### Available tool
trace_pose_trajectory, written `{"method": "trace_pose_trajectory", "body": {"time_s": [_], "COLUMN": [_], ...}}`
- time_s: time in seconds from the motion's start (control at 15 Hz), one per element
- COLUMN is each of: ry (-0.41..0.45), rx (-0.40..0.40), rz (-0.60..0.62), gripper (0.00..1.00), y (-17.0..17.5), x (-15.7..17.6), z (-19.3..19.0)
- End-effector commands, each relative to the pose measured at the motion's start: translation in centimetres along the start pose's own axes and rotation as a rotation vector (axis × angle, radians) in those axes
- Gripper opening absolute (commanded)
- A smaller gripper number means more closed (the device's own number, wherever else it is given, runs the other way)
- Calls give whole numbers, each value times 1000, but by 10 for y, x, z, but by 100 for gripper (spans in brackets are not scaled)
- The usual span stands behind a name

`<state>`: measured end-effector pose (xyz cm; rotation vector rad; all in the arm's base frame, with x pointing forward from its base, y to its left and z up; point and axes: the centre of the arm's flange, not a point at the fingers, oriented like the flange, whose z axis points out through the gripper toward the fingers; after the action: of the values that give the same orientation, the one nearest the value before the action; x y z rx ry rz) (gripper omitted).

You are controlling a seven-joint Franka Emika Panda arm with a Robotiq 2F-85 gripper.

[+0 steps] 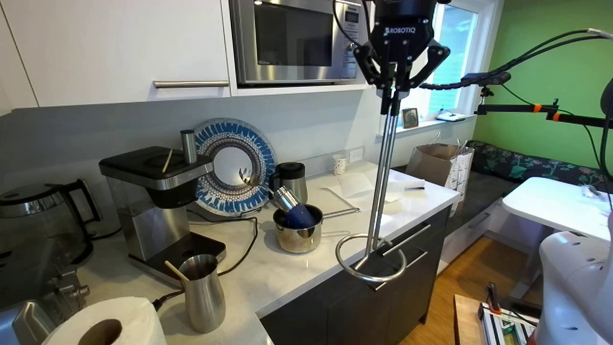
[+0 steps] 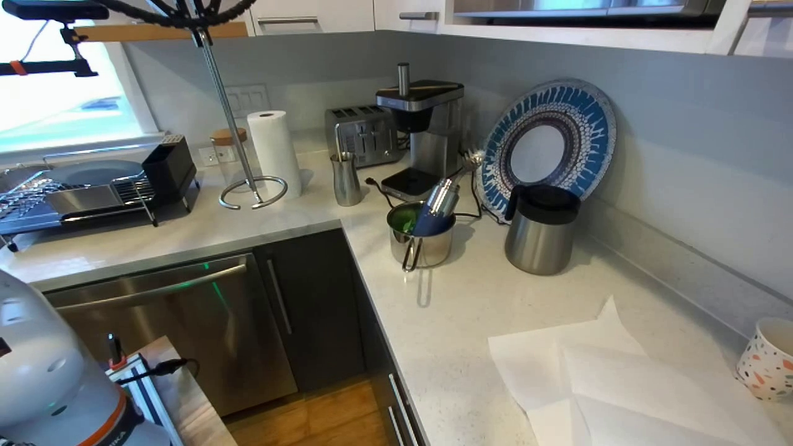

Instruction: Move the tissue paper stand next to the tissue

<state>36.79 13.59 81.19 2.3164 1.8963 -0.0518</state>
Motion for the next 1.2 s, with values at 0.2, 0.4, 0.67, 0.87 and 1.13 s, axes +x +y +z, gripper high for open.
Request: {"method": "trace_pose_trajectory", "body": {"time_s": [0.2,0.4,0.67,0.87,1.13], "ry": [126,95,102,109,126], "rx": [66,86,94,85,62], "rz": [90,90,104,106,118], "gripper": [3,12,12,12,3], "y": [46,45,55,54,71], "x": [76,76,87,86,106], "z": [0,26,32,27,35]}}
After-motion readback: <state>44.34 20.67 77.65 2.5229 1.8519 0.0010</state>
